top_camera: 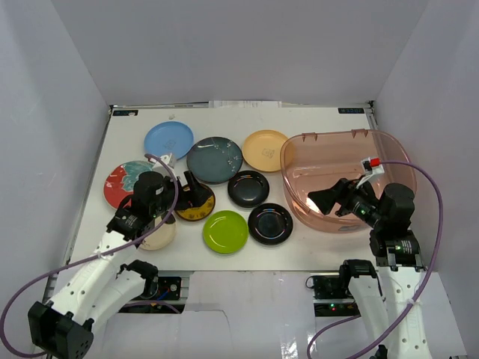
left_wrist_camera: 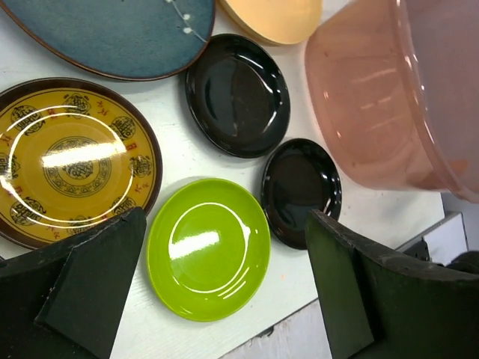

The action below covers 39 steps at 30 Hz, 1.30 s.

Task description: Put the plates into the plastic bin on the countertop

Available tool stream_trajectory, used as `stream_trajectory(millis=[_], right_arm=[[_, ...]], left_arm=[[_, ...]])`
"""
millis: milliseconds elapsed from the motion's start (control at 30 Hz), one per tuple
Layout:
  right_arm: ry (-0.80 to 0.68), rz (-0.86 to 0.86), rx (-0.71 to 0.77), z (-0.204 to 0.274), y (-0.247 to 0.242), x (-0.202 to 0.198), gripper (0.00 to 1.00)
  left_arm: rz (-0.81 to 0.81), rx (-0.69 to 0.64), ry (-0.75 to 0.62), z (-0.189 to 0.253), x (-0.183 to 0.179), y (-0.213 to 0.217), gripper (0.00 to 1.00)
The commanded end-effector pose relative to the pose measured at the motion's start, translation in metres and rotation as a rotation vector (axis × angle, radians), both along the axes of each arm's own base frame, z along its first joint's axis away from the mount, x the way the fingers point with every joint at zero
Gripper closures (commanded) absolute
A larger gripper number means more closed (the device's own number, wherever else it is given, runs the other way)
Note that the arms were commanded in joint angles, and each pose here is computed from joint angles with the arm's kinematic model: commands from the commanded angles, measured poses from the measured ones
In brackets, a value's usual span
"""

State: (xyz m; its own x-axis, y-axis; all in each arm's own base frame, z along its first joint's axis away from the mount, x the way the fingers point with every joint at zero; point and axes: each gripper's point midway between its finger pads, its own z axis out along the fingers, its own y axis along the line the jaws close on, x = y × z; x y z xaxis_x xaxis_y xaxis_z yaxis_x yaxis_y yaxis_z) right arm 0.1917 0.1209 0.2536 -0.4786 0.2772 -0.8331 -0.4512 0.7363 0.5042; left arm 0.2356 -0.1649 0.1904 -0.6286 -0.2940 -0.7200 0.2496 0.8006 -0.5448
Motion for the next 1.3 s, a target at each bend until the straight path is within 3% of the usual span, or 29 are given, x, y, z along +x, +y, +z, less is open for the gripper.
stream_trajectory(millis=[0, 133, 400, 533, 767, 1033, 1267], right_arm=[[-0.048, 0.042, -0.004, 0.009, 0.004, 0.0, 0.2], [-0.046, 0.066, 0.012, 0.005, 0.008, -0.003, 0.2], [-0.036, 0.102, 0.055, -0.004, 0.015, -0.012, 0.23], [-0.042, 0.1, 0.049, -0.009, 0.015, -0.015, 0.23], [-0.023, 0.122, 0.053, -0.021, 0.018, -0.015, 0.24], [-0.028, 0.131, 0.051, -0.025, 0.019, -0.019, 0.25], [-0.022, 0.133, 0.053, -0.027, 0.019, -0.019, 0.25]], left_arm=[[0.083, -0.01, -0.03, 0.014, 0.024, 0.002, 0.02], [0.255, 0.007, -0.024, 0.007, 0.057, 0.015, 0.02], [0.421, -0.009, 0.088, -0.03, 0.114, 0.024, 0.02], [0.486, -0.132, 0.17, -0.052, 0.136, 0.062, 0.07], [0.488, -0.166, 0.217, -0.079, 0.157, 0.078, 0.18], [0.375, -0.2, 0.214, -0.096, 0.187, 0.063, 0.31], [0.376, -0.24, 0.202, -0.115, 0.201, 0.059, 0.42]])
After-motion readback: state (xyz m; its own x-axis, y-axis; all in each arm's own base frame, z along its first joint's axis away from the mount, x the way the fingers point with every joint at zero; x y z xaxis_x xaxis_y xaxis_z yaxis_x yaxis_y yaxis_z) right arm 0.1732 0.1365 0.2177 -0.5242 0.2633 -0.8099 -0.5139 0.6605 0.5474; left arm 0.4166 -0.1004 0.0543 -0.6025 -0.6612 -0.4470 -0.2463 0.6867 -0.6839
